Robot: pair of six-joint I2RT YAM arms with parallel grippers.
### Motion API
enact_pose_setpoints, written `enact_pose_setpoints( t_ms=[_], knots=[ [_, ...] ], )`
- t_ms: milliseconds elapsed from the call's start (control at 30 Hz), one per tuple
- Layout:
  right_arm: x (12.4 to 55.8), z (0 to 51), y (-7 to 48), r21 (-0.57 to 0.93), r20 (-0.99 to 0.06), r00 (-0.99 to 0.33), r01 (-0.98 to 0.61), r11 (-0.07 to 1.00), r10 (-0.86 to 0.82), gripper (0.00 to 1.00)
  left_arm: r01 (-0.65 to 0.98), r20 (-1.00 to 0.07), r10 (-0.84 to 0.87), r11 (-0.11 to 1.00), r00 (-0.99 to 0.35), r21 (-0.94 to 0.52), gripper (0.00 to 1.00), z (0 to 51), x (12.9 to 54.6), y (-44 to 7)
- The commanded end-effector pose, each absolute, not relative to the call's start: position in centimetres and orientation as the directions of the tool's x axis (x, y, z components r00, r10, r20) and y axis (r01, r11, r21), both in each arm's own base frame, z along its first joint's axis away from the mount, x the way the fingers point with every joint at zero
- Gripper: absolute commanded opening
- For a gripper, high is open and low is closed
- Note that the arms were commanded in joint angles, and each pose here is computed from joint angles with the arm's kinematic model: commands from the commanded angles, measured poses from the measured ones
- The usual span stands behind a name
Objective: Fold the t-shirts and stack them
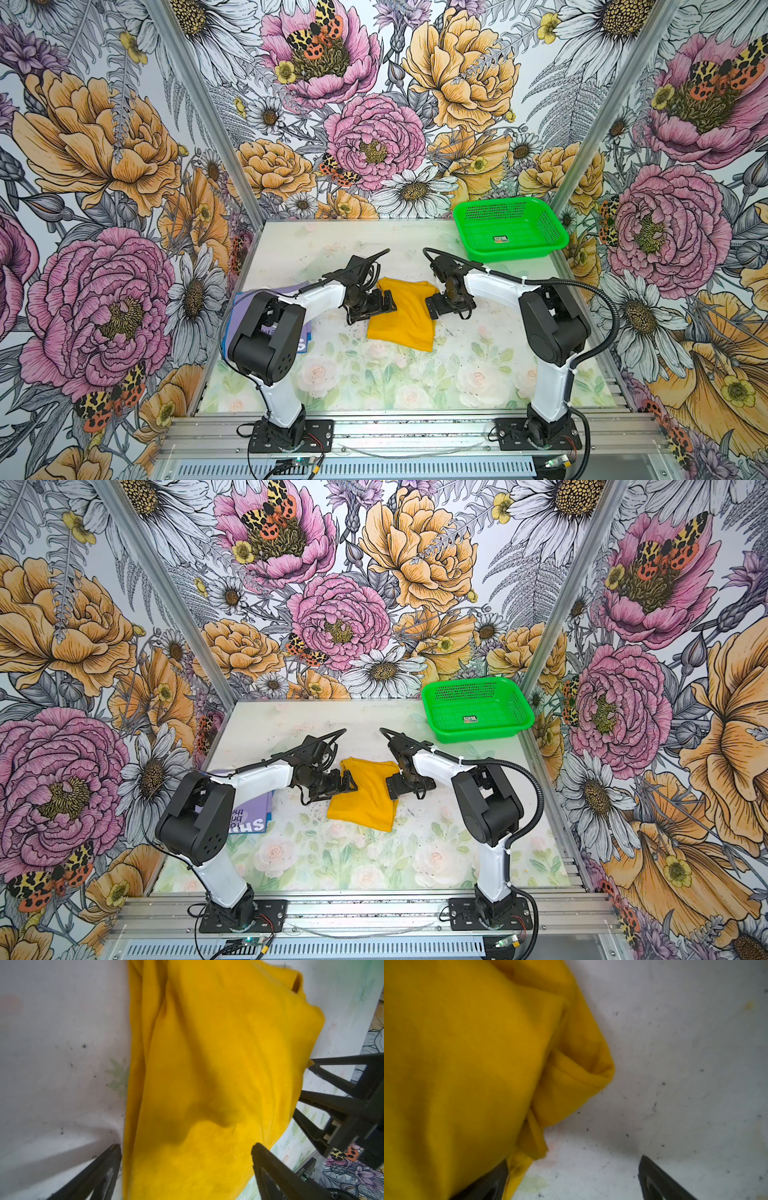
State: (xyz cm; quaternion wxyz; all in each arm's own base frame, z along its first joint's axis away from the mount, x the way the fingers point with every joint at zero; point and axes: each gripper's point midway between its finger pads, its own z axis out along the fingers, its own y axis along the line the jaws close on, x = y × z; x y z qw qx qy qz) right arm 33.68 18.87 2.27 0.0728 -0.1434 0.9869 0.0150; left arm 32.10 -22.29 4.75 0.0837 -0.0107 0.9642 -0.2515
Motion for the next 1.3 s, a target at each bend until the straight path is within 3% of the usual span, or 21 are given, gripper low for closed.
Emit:
enact_pose_setpoints(
  t_ms=[0,267,567,667,833,967,1067,1267],
  knots=[
    [32.8,1.1,17.6,-0.098,-0.075,-0.938,-0.331,0.938,-0.339,0.99,0.019,-0.149,-0.058,0.883,-0.987,-0.468,0.99,4.8,31.8,-23.1],
    [31.1,-0.6,18.7,-0.063,-0.015,-0.928,-0.372,0.926,-0.373,0.99,0.035,-0.089,-0.007,0.885,-0.996,-0.465,0.99,2.7,30.5,-27.1],
    [29.5,-1.6,21.9,0.104,-0.006,-0.919,-0.394,0.913,-0.395,0.99,-0.030,-0.093,-0.074,0.911,-0.993,-0.412,0.98,-1.2,29.3,-28.8],
    [28.4,-1.8,23.0,0.164,-0.006,-0.915,-0.398,0.902,-0.403,0.99,-0.059,-0.140,-0.117,0.930,-0.983,-0.362,0.89,-2.1,28.9,-28.7],
    [27.5,-1.6,24.4,0.243,-0.037,-0.924,-0.377,0.894,-0.380,0.99,-0.067,-0.154,-0.119,0.950,-0.981,-0.306,0.60,-3.9,28.1,-29.0],
    [28.0,-0.3,24.2,0.275,-0.084,-0.935,-0.354,0.894,-0.344,0.99,-0.055,-0.193,-0.098,0.975,-0.976,-0.216,0.19,-4.5,27.5,-27.7],
    [29.2,1.6,22.5,0.277,-0.132,-0.950,-0.309,0.910,-0.282,0.99,-0.013,-0.232,-0.035,0.995,-0.972,-0.096,0.00,-3.9,27.5,-25.9],
    [31.7,7.7,18.1,0.278,-0.286,-0.942,-0.255,0.926,-0.173,0.99,0.030,-0.395,0.108,0.980,-0.913,0.197,0.00,1.7,29.1,-20.7]
  ],
)
